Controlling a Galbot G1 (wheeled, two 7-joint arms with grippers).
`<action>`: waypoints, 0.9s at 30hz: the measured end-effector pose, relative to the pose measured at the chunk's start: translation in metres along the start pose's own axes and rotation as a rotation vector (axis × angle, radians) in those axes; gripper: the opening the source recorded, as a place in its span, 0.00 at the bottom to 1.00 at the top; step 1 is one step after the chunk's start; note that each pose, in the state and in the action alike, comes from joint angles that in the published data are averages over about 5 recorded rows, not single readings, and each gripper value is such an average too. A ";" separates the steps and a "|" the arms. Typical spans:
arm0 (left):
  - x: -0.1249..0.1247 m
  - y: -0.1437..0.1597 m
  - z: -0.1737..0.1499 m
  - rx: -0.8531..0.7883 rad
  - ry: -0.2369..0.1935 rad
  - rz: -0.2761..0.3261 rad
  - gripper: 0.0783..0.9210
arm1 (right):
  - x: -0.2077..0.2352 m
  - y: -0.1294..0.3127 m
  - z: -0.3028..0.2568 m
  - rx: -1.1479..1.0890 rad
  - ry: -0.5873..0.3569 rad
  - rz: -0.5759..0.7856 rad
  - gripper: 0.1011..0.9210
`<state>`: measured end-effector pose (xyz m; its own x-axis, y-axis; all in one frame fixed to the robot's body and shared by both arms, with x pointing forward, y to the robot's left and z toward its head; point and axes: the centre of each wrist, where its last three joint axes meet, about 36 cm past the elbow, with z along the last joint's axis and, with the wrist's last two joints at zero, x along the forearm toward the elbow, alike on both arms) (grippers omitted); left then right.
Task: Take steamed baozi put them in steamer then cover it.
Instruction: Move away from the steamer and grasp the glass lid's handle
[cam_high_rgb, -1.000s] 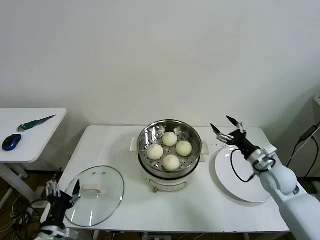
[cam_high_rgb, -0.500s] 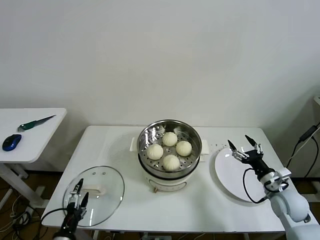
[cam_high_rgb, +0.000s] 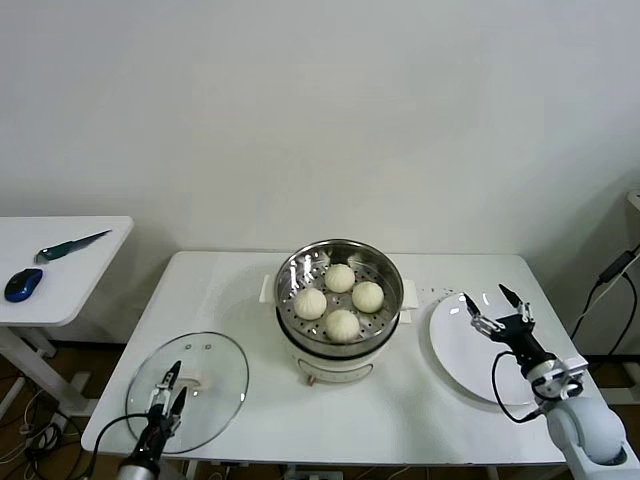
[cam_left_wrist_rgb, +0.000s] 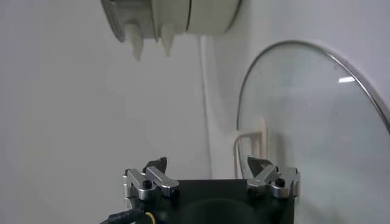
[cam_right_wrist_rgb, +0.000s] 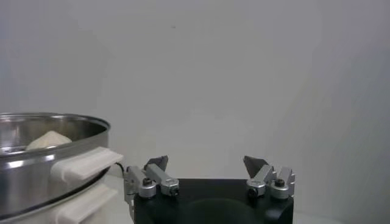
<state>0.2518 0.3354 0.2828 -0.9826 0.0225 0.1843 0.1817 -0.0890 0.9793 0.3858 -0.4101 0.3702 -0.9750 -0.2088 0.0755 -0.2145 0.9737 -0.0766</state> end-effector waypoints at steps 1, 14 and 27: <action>-0.002 -0.001 0.001 -0.001 0.004 -0.001 0.88 | 0.001 0.000 0.000 0.003 0.001 0.000 0.88; -0.034 -0.008 0.007 -0.008 0.013 -0.030 0.88 | 0.006 0.005 0.006 0.034 0.013 -0.003 0.88; -0.058 -0.010 0.007 0.013 -0.001 -0.048 0.70 | 0.006 0.010 0.014 0.055 0.023 -0.006 0.88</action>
<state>0.3070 0.3415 0.2628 -0.9902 0.0277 0.1371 0.1347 -0.0752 0.9880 0.3769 -0.4030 0.3561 -0.9722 -0.2119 0.0993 -0.2239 0.9658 -0.1308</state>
